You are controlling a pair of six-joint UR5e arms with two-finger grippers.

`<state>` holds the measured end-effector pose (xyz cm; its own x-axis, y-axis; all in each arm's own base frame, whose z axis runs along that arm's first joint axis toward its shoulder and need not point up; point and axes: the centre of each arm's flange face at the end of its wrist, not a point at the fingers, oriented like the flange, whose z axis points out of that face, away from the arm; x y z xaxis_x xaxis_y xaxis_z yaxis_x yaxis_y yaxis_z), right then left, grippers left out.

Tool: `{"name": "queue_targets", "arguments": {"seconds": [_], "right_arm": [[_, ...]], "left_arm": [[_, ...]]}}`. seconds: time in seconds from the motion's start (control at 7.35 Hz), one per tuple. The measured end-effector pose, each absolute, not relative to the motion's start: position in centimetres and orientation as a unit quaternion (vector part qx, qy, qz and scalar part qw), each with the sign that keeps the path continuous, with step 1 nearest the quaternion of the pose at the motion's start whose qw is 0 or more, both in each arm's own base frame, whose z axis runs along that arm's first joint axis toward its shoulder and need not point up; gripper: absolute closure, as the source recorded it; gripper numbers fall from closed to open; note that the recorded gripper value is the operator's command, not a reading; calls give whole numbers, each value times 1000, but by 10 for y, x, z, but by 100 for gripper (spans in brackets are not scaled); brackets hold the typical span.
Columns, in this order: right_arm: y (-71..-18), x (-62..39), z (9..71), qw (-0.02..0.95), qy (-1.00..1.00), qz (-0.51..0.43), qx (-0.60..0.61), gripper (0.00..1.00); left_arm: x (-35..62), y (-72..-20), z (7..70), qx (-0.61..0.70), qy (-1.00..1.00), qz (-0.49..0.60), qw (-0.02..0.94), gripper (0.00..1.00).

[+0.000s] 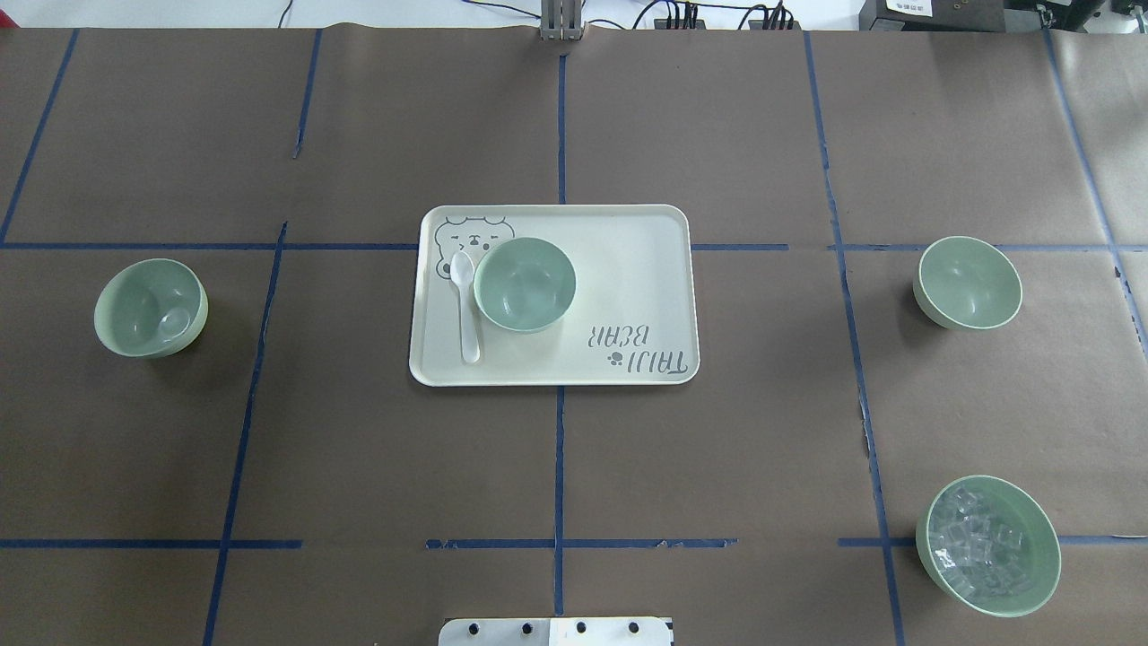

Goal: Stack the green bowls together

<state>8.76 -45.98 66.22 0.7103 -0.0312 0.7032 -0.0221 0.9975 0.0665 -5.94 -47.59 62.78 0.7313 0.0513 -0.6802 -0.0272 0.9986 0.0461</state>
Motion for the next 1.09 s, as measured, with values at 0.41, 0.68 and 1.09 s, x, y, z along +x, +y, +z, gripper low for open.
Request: {"name": "queue_targets", "arguments": {"seconds": [0.41,0.68,1.09], "right_arm": [[-462,87,659,924,-381,-4,38,0],[-466,87,645,923,-380,-11,52,0],[-473,86,625,923,-379,-19,71,0]], "left_arm": [[-58,-481,613,31,365,25,930,0],[-49,-490,585,67,365,47,927,0],[8,-496,565,100,384,38,917,0]]}}
